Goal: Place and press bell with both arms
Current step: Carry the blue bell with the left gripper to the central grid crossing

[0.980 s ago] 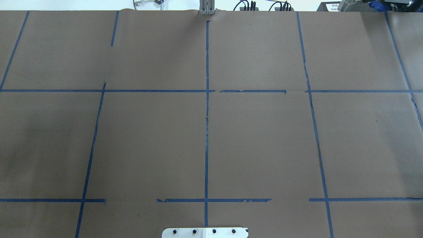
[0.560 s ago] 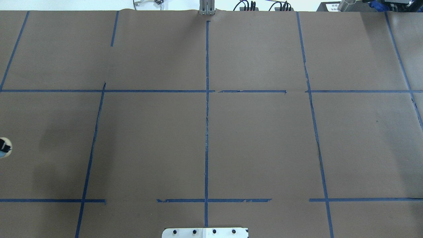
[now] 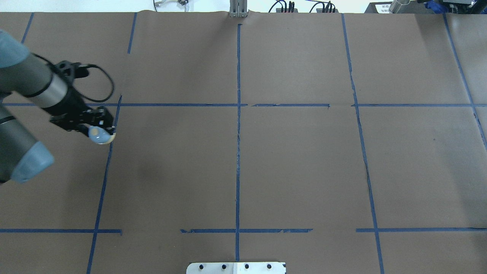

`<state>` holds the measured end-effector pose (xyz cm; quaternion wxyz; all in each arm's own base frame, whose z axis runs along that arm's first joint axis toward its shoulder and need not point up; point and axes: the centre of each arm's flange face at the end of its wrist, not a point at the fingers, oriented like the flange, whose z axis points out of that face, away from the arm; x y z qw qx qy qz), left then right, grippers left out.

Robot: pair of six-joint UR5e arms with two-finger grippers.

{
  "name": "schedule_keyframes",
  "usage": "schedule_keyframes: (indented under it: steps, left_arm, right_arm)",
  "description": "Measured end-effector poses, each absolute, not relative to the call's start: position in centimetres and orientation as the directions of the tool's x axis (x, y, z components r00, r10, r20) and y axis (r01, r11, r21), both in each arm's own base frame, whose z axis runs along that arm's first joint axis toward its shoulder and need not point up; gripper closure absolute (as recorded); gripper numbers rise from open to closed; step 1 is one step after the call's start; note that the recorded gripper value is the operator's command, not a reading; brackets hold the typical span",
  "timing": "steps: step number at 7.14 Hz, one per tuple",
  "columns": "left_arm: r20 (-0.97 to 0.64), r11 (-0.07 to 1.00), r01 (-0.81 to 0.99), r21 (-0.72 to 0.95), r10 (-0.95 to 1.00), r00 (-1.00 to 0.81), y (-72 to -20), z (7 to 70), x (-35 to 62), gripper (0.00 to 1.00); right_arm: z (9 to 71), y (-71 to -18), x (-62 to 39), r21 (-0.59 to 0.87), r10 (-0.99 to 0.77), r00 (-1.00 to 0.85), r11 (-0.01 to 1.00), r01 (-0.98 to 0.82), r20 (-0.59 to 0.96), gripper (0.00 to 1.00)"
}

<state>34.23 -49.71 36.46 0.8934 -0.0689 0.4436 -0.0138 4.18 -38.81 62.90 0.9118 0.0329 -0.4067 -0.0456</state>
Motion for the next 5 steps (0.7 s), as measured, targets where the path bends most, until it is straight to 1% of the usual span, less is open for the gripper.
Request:
schedule_keyframes:
  steps: [2,5]
  left_arm:
    - [-0.757,0.974,0.031,-0.226,-0.196,0.623,-55.1,28.0,44.7,0.92]
    - [-0.749,0.962,0.137,-0.238,-0.271,0.604,-61.5,20.7,54.2,0.92]
  right_arm:
    - [63.0,-38.8,4.2,0.093,-0.107,0.667,0.994,0.057,0.738,0.00]
    - [63.1,-38.8,4.2,0.091,-0.106,0.667,0.994,0.057,0.737,0.00]
